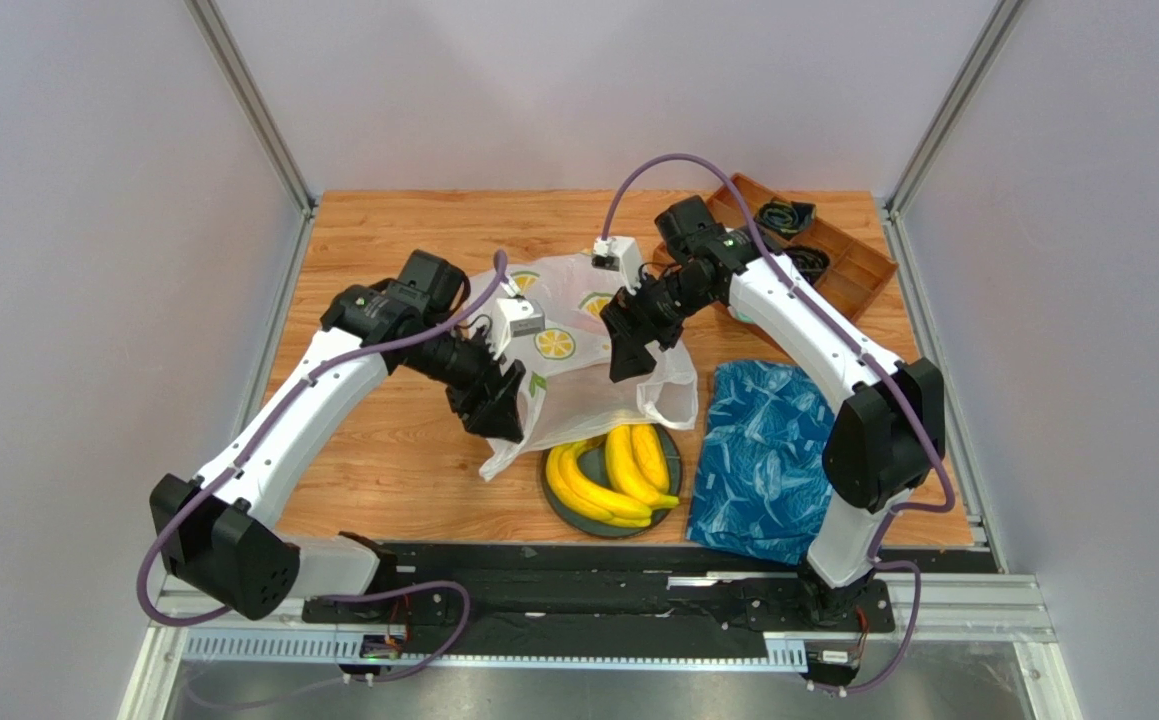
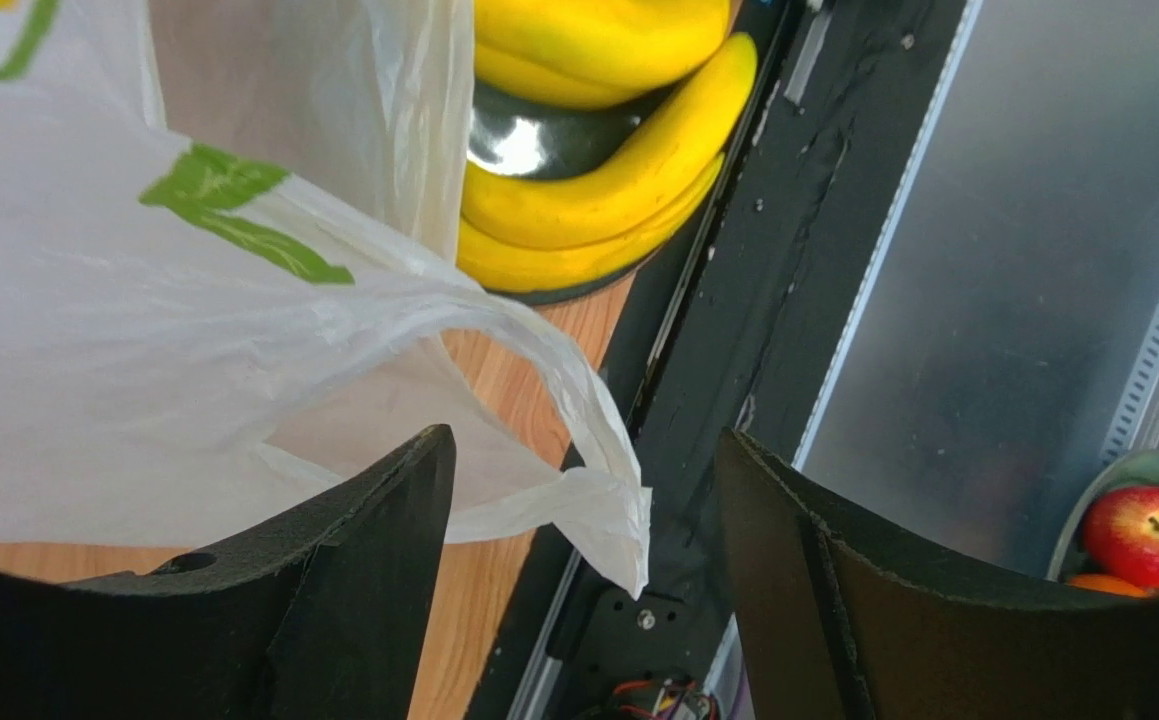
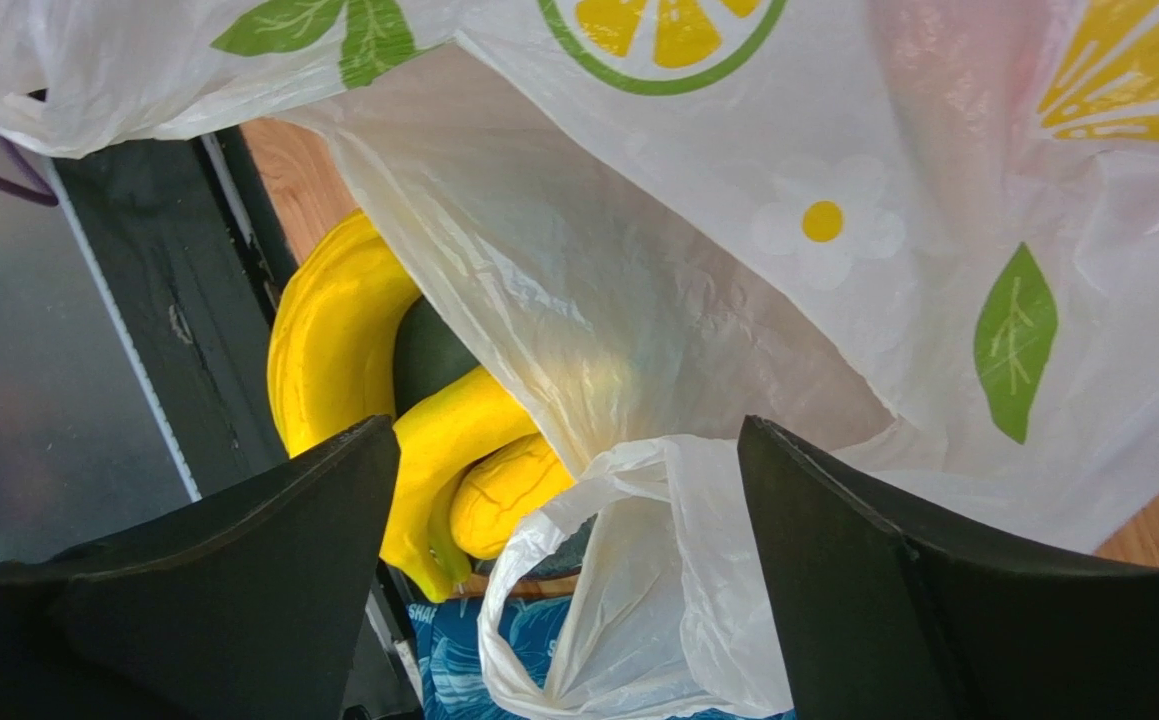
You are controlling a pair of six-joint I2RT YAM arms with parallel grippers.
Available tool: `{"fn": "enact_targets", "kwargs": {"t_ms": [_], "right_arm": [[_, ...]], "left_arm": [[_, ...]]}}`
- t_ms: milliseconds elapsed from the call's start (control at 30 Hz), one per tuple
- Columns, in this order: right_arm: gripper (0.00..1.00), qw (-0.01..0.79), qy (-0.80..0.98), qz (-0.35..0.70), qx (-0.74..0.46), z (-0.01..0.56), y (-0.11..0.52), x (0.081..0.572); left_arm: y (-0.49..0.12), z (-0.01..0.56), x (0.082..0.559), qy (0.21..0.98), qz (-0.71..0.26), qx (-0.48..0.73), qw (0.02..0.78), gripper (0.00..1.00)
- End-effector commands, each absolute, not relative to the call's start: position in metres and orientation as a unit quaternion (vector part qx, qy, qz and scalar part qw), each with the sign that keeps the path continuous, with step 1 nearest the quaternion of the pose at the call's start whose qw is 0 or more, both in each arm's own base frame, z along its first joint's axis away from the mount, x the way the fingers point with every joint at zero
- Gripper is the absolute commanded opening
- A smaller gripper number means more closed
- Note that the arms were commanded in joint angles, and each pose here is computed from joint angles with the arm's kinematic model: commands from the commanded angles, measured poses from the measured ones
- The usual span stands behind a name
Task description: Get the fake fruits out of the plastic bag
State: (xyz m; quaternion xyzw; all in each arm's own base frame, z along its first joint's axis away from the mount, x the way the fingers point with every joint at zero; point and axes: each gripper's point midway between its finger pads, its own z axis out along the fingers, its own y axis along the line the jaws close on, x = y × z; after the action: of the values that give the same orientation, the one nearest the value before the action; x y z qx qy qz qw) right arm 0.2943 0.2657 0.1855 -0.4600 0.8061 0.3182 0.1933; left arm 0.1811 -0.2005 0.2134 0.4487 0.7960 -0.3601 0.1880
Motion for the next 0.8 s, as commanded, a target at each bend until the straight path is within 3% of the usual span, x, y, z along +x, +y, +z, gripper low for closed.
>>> {"fn": "enact_targets", "kwargs": {"t_ms": [0, 133, 167, 200, 367, 400, 467, 533, 567, 600, 767], "right_arm": [[0.78, 0.184, 0.787, 0.349, -0.475, 0.190, 0.276, 0.281], [0.74, 0.175, 0.791, 0.347, -0.472, 0.183, 0.280, 0.276], [0.74, 0.169, 0.791, 0.348, -0.474, 0.180, 0.284, 0.274], [0.74, 0.171, 0.790, 0.347, -0.475, 0.181, 0.285, 0.274], [0.74, 0.178, 0.791, 0.339, -0.478, 0.181, 0.287, 0.277], [0.72, 0.177, 0.791, 0.337, -0.479, 0.180, 0.284, 0.275], [0.71, 0.181, 0.786, 0.329, -0.491, 0.178, 0.281, 0.274], [0.67, 0.180, 0.779, 0.328, -0.503, 0.174, 0.276, 0.267], [0.65, 0.183, 0.771, 0.332, -0.512, 0.172, 0.276, 0.264], [0.58, 0.193, 0.763, 0.335, -0.517, 0.173, 0.277, 0.264], [0.38, 0.233, 0.734, 0.345, -0.536, 0.170, 0.296, 0.275]], "left_arm": [[-0.201, 0.203, 0.169, 0.792, -0.329, 0.484, 0.176, 0.73], [-0.214, 0.181, 0.170, 0.801, -0.301, 0.487, 0.177, 0.77], [-0.215, 0.176, 0.175, 0.808, -0.287, 0.480, 0.183, 0.90], [-0.216, 0.173, 0.181, 0.822, -0.276, 0.462, 0.187, 0.93], [-0.210, 0.153, 0.215, 0.858, -0.205, 0.429, 0.193, 0.93], [-0.212, 0.153, 0.217, 0.858, -0.205, 0.428, 0.194, 0.81], [-0.219, 0.161, 0.224, 0.856, -0.214, 0.424, 0.203, 0.67], [-0.231, 0.174, 0.220, 0.845, -0.250, 0.426, 0.205, 0.37], [-0.234, 0.178, 0.219, 0.843, -0.259, 0.424, 0.205, 0.16], [-0.237, 0.184, 0.217, 0.843, -0.278, 0.413, 0.203, 0.00], [-0.251, 0.222, 0.218, 0.825, -0.395, 0.351, 0.200, 0.00]]}}
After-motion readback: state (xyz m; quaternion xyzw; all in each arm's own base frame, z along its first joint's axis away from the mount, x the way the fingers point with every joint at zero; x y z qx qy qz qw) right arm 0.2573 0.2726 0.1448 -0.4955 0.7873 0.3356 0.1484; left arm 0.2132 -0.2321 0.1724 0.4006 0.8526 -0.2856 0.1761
